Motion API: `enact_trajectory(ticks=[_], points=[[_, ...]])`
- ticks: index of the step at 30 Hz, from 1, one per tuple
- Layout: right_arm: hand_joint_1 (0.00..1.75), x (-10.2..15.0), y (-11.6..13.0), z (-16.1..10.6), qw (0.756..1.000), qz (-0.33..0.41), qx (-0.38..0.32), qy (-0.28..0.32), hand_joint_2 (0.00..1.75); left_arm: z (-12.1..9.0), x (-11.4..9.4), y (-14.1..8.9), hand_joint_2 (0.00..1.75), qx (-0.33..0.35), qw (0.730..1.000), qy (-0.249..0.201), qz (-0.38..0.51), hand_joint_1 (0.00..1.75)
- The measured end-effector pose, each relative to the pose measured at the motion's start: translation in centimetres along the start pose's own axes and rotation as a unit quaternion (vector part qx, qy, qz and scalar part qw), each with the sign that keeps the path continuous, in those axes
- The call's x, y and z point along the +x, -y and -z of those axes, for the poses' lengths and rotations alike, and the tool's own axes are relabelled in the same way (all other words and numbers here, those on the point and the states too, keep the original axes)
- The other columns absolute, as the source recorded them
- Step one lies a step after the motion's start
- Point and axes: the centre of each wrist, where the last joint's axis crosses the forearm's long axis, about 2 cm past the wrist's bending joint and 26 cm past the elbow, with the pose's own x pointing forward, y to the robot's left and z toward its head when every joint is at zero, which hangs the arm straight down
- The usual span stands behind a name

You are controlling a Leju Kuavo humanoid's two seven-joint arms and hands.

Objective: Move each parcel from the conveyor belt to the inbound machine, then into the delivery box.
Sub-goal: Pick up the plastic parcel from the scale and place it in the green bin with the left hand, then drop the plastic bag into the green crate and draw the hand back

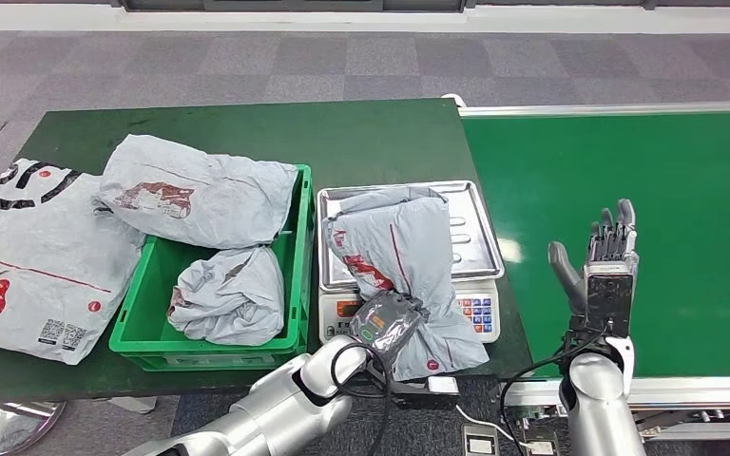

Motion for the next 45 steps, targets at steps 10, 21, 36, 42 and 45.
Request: enact_trajectory(ticks=[10, 21, 36, 42, 45], points=[[0.00, 0.0, 0.0, 0.1, 1.000, 0.006, -0.001, 0.000, 1.75, 0.3, -1.9, -2.0, 1.75, 0.088, 0.996, -0.027, -0.005, 1.75], [0.00, 0.3, -0.2, 1.7, 1.000, 0.019, -0.018, 0.009, 1.75, 1.1, -4.9, -8.1, 1.75, 0.231, 0.971, -0.054, -0.003, 1.75], [0.00, -0.4, 0.7, 0.8, 1.000, 0.008, -0.017, 0.002, 1.75, -0.4, -11.0, -14.0, 1.75, 0.350, 0.919, -0.160, 0.085, 1.75], [0.00, -0.3, 0.5, 1.4, 1.000, 0.006, -0.017, 0.006, 1.75, -0.9, -12.2, -13.6, 1.75, 0.330, 0.912, -0.226, 0.094, 1.75], [0.00, -0.3, 0.4, 2.0, 1.000, 0.002, -0.014, 0.008, 1.75, -1.8, -14.0, -12.6, 1.75, 0.312, 0.905, -0.277, 0.089, 1.75]])
